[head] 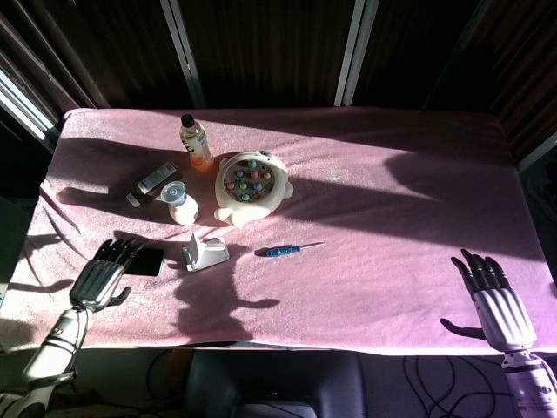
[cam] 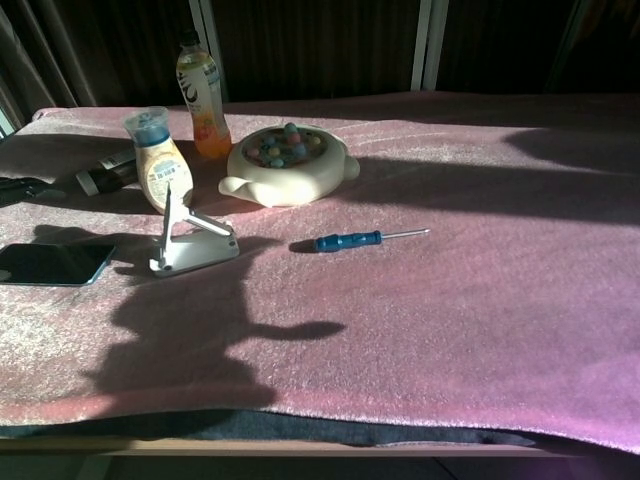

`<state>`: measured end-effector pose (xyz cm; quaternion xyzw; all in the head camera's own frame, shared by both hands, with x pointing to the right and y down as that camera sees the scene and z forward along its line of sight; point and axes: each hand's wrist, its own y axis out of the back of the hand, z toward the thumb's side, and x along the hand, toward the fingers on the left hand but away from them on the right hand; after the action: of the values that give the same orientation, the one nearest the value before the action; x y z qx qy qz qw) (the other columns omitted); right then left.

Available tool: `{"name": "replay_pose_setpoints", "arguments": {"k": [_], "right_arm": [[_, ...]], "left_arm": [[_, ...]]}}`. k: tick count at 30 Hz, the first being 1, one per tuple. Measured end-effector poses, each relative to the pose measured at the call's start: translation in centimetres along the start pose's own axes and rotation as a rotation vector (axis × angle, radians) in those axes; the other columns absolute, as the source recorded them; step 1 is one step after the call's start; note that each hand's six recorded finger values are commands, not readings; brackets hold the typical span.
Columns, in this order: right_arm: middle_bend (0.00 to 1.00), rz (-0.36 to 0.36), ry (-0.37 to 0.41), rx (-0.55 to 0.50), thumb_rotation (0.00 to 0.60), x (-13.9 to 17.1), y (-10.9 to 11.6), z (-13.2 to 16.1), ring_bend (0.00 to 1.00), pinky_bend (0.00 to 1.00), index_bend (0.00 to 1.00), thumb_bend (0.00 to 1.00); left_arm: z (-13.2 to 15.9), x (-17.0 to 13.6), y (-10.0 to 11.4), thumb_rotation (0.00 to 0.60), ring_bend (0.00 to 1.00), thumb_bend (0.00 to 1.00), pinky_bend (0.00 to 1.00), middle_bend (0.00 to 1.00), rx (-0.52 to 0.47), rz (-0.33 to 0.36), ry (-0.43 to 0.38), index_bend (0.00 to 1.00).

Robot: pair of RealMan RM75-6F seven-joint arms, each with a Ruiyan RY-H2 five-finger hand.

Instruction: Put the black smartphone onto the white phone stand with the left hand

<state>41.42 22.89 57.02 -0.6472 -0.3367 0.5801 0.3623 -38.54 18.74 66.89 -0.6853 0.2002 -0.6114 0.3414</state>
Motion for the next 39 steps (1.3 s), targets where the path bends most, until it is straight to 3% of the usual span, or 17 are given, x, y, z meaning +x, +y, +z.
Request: {"name": "replay_pose_setpoints", "arguments": {"k": [6, 12, 21, 29, 35, 39], "right_arm": [[0.0, -0.006, -0.002, -0.013, 0.6, 0.1, 0.3, -0.2, 0.0, 0.0, 0.0, 0.15], [0.0, -0.007, -0.009, -0.016, 0.6, 0.2, 0.4, -0.4, 0.0, 0.0, 0.0, 0.15], [0.0, -0.002, -0.015, -0.009, 0.6, 0.1, 0.3, -0.4, 0.0, 0.0, 0.0, 0.15], [0.0, 0.002, -0.017, -0.006, 0.6, 0.0, 0.2, -0.4, 0.0, 0.0, 0.0, 0.15], [0.0, 0.002, -0.018, -0.008, 0.6, 0.1, 0.2, -0.4, 0.0, 0.0, 0.0, 0.15], [0.0, 0.003, -0.018, -0.007, 0.6, 0.1, 0.2, -0.4, 0.0, 0.0, 0.0, 0.15]], "left_arm": [[0.3, 2.4, -1.8, 0.6, 0.0, 0.34, 0.0, 0.01, 0.063, -0.07, 0.05, 0.0], [0.3, 4.5, -2.9, 0.6, 0.0, 0.34, 0.0, 0.03, 0.063, -0.123, 0.085, 0.0], [-0.2, 5.8, -3.1, 0.6, 0.0, 0.34, 0.0, 0.15, 0.074, -0.167, 0.099, 0.08], [-0.9, 6.4, -3.2, 0.6, 0.0, 0.34, 0.0, 0.17, 0.078, -0.185, 0.116, 0.11], [-1.1, 6.7, -3.5, 0.6, 0.02, 0.34, 0.0, 0.26, 0.084, -0.199, 0.122, 0.24], [-1.3, 6.9, -3.8, 0.6, 0.1, 0.34, 0.0, 0.38, 0.085, -0.205, 0.125, 0.36]]}}
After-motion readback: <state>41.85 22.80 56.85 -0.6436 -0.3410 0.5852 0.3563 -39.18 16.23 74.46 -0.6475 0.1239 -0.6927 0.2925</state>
